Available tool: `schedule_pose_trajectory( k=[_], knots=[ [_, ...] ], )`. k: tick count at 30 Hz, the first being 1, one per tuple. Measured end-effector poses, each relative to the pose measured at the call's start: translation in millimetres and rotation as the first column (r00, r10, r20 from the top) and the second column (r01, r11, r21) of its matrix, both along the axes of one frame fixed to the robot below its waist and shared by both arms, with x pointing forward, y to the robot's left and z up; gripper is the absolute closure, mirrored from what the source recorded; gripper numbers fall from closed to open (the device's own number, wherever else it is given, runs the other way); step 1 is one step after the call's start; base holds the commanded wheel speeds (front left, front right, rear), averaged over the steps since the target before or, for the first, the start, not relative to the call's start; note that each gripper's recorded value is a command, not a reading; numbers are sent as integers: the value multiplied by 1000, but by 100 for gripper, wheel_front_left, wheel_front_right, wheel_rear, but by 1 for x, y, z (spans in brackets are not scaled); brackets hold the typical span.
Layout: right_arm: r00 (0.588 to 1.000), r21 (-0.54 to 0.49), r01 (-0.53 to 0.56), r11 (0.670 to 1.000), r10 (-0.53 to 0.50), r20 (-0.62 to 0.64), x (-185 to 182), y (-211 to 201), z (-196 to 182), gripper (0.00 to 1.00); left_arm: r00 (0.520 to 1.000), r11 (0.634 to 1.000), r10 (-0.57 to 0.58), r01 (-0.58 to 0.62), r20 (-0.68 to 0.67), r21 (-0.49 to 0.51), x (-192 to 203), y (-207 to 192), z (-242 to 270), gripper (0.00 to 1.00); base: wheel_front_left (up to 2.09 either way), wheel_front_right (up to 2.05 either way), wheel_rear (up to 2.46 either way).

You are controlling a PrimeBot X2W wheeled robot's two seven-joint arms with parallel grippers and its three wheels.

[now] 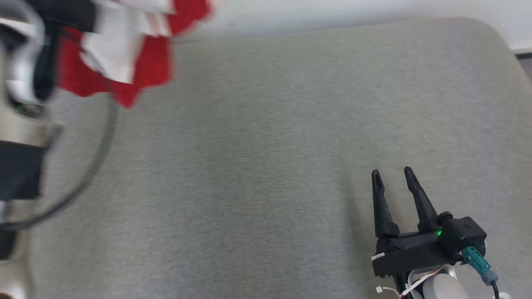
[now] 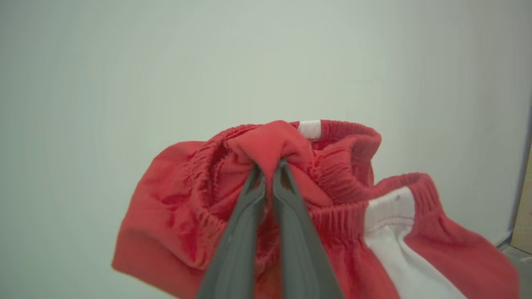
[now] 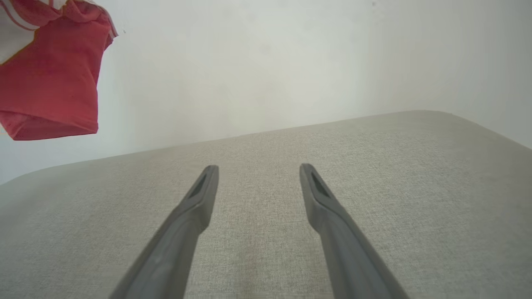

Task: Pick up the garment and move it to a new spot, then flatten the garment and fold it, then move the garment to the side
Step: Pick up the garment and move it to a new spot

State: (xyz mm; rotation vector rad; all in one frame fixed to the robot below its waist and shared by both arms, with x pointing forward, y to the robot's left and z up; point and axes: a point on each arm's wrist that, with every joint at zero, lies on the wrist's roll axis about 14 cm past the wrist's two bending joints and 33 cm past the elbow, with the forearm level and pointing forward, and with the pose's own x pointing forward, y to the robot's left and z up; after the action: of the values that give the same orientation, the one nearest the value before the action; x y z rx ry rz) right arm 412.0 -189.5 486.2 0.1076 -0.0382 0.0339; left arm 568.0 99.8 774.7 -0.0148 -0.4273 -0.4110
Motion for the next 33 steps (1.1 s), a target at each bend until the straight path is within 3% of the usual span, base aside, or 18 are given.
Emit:
schedule_pose_trajectory(
  k=[6, 11, 21, 26, 27, 28, 33],
  knots=[
    [997, -9, 79, 997, -79, -13, -13, -27, -2, 0, 975, 981, -192, 188, -112, -50, -7, -82, -51, 100, 0, 0, 0],
    [992, -24, 124, 992, -124, -34, -20, -42, -8, 0, 927, 965, -261, 244, -271, -94, -8, -117, -124, 100, 0, 0, 0],
    [990, -34, 131, 991, -133, -55, -16, -46, -15, 0, 728, 978, -193, 193, -658, -73, -37, -119, -310, 100, 0, 0, 0],
    [991, -31, 120, 992, -122, -47, -14, -42, -12, 0, 704, 981, -176, 186, -688, -60, -45, -116, -330, 98, 0, 0, 0],
    [992, -31, 119, 992, -120, -45, -14, -42, -11, 0, 719, 979, -189, 188, -669, -74, -44, -119, -323, 35, 0, 0, 0],
    [992, -30, 116, 993, -117, -42, -14, -41, -10, 0, 734, 979, -195, 187, -650, -83, -43, -120, -316, 0, 0, 0, 0],
    [994, -23, 108, 994, -109, -34, -19, -37, -7, 0, 807, 972, -235, 203, -542, -120, -40, -130, -273, 0, 0, 0, 0]
  ],
)
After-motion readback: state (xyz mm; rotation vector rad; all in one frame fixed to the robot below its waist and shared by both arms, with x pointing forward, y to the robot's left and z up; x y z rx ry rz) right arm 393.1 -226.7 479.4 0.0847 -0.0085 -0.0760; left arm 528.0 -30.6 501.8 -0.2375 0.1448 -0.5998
